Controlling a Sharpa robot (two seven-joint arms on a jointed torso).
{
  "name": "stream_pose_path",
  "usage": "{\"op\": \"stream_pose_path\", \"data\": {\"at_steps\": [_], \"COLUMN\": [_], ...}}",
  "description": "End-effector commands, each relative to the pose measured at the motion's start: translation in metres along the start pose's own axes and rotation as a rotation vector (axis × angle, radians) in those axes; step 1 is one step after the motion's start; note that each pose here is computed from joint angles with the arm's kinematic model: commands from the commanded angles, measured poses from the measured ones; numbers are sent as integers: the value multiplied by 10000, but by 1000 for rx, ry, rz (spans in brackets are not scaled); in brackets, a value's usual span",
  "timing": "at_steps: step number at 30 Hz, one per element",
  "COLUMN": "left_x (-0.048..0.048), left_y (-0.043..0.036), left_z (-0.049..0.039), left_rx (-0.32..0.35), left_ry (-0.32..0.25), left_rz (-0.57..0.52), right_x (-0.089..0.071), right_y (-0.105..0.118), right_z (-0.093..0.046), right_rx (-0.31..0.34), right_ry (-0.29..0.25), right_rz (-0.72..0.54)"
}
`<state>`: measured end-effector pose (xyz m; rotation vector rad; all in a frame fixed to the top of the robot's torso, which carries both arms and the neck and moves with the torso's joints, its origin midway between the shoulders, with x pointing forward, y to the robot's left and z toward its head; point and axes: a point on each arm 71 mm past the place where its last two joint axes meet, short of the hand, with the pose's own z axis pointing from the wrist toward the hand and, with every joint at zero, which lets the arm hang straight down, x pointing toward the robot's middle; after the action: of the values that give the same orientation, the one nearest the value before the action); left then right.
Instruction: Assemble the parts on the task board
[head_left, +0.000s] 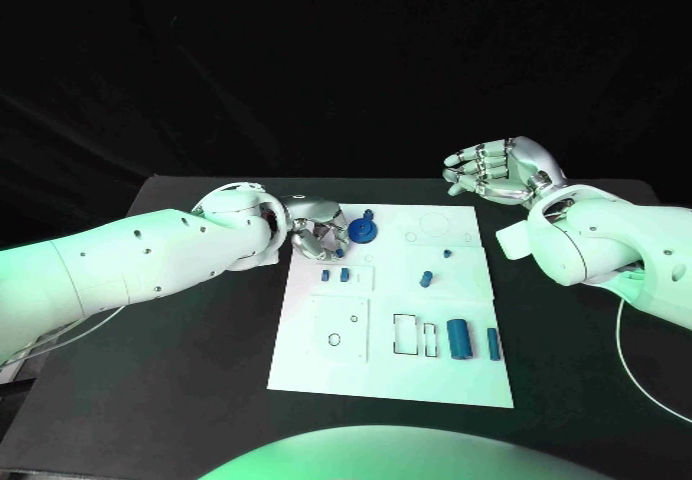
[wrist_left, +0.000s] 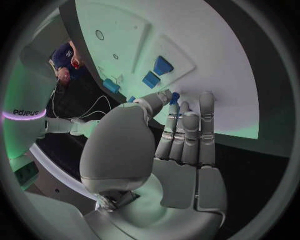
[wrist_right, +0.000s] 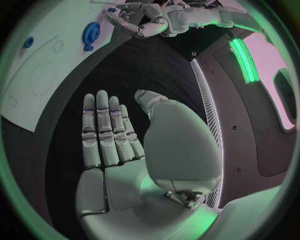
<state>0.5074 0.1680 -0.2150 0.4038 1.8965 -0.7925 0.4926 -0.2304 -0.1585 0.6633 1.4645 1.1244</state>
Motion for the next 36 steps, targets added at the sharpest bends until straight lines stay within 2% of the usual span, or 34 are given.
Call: {"op": "stream_pose_path", "data": {"at_steps": [1,22,26,28,32,36], "left_x": [9,-3,-11,-26,-118,-226], "left_y": [-17,-14,-25,-33,-26,37], "left_z": [2,-8,-21,-40,-125,-238], "left_rx": [15,28,40,50,74,80], "left_ry": [13,-3,-17,-33,-98,-161], "left_rz": [-11,-15,-25,-49,-137,-267], "right_x": [18,20,16,11,-16,-22], "right_y": [6,-16,-36,-48,-82,-106], "right_z": [1,8,8,8,-1,-13], "right_rx": [-8,-1,6,4,9,16], "right_ry": [16,20,46,69,110,153], "right_rz": [-4,-7,-28,-61,-138,-211]}}
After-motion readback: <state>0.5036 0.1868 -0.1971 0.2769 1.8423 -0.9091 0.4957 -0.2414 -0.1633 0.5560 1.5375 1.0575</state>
